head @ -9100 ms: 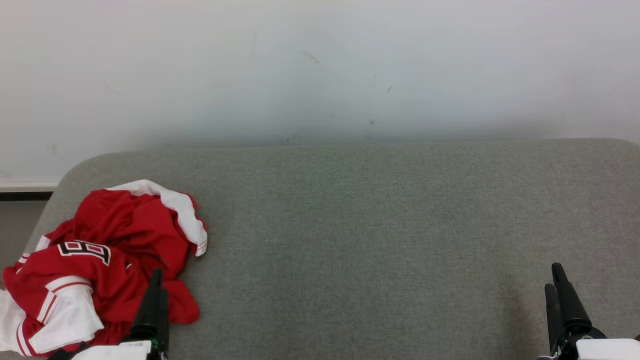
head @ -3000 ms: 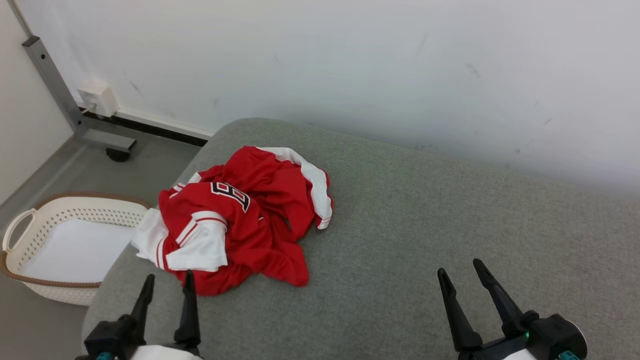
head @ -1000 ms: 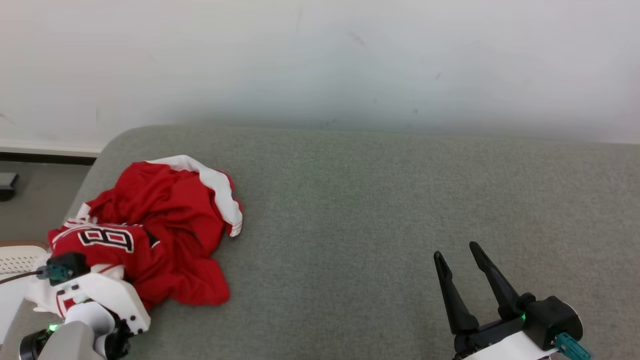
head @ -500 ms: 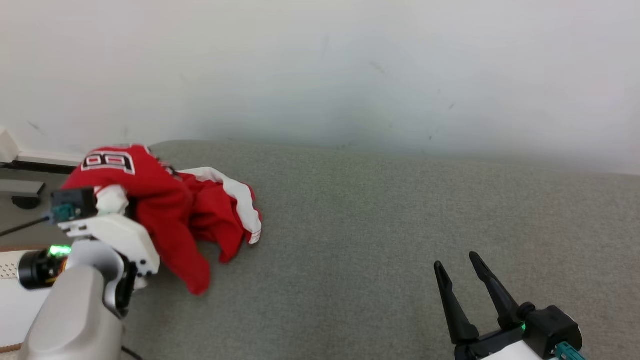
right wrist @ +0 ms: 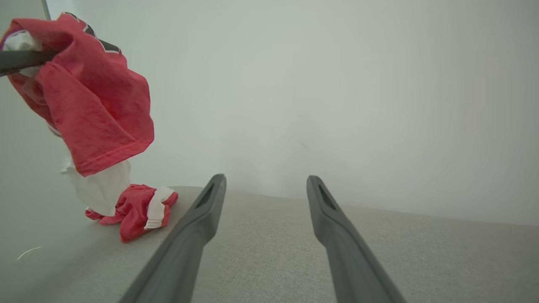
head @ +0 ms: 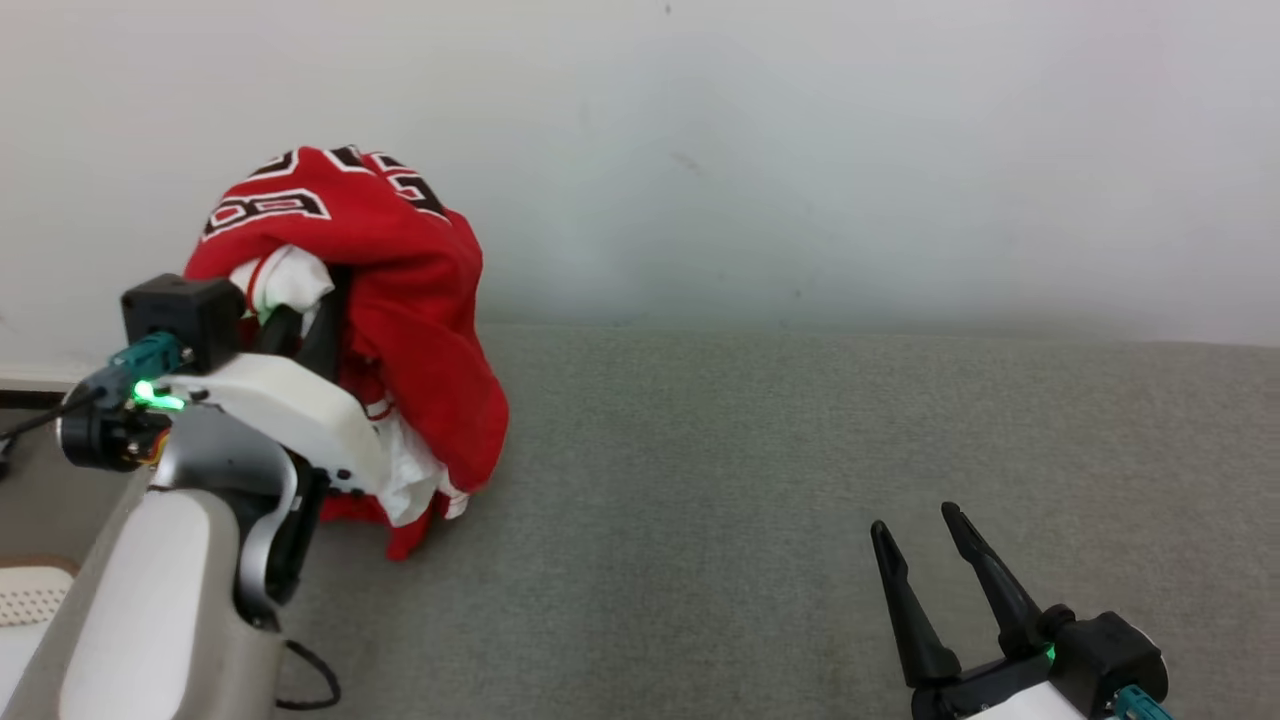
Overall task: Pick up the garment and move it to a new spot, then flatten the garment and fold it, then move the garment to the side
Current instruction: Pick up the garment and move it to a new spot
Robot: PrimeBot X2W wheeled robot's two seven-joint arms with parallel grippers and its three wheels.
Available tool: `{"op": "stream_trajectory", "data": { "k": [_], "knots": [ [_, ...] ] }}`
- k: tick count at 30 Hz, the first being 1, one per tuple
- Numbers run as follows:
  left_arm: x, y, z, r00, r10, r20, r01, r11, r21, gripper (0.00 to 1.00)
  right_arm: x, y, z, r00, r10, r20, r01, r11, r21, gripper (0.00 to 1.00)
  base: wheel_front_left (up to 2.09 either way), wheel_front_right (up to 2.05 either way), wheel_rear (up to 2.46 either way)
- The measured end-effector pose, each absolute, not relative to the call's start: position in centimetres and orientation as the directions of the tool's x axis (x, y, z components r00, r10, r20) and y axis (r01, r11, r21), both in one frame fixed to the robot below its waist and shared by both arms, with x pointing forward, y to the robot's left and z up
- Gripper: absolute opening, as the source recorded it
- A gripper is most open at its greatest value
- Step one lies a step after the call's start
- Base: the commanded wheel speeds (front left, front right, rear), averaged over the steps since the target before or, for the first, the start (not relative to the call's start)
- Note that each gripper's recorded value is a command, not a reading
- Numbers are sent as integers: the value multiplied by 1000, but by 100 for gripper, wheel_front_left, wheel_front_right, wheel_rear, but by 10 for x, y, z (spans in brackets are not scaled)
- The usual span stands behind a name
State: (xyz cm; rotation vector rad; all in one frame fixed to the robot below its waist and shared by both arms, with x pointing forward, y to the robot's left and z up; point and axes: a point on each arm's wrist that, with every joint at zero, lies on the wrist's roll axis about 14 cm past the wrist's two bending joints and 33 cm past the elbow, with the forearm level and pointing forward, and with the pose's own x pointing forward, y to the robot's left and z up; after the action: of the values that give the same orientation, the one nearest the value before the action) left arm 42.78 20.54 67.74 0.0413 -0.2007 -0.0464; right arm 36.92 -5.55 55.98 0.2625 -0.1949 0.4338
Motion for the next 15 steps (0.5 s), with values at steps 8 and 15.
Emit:
{"op": "stream_trajectory", "data": {
  "k": [8, 15],
  "knots": [
    [427, 123, 701, 932, -250, 261, 254, 967, 21, 0, 362, -97, 563, 926, 279, 253, -334, 920, 207, 100, 0, 0, 0],
    [432, 53, 692, 881, -400, 253, 414, 910, -5, 0, 351, -142, 561, 956, 157, 249, -210, 956, 203, 100, 0, 0, 0]
  ]
}}
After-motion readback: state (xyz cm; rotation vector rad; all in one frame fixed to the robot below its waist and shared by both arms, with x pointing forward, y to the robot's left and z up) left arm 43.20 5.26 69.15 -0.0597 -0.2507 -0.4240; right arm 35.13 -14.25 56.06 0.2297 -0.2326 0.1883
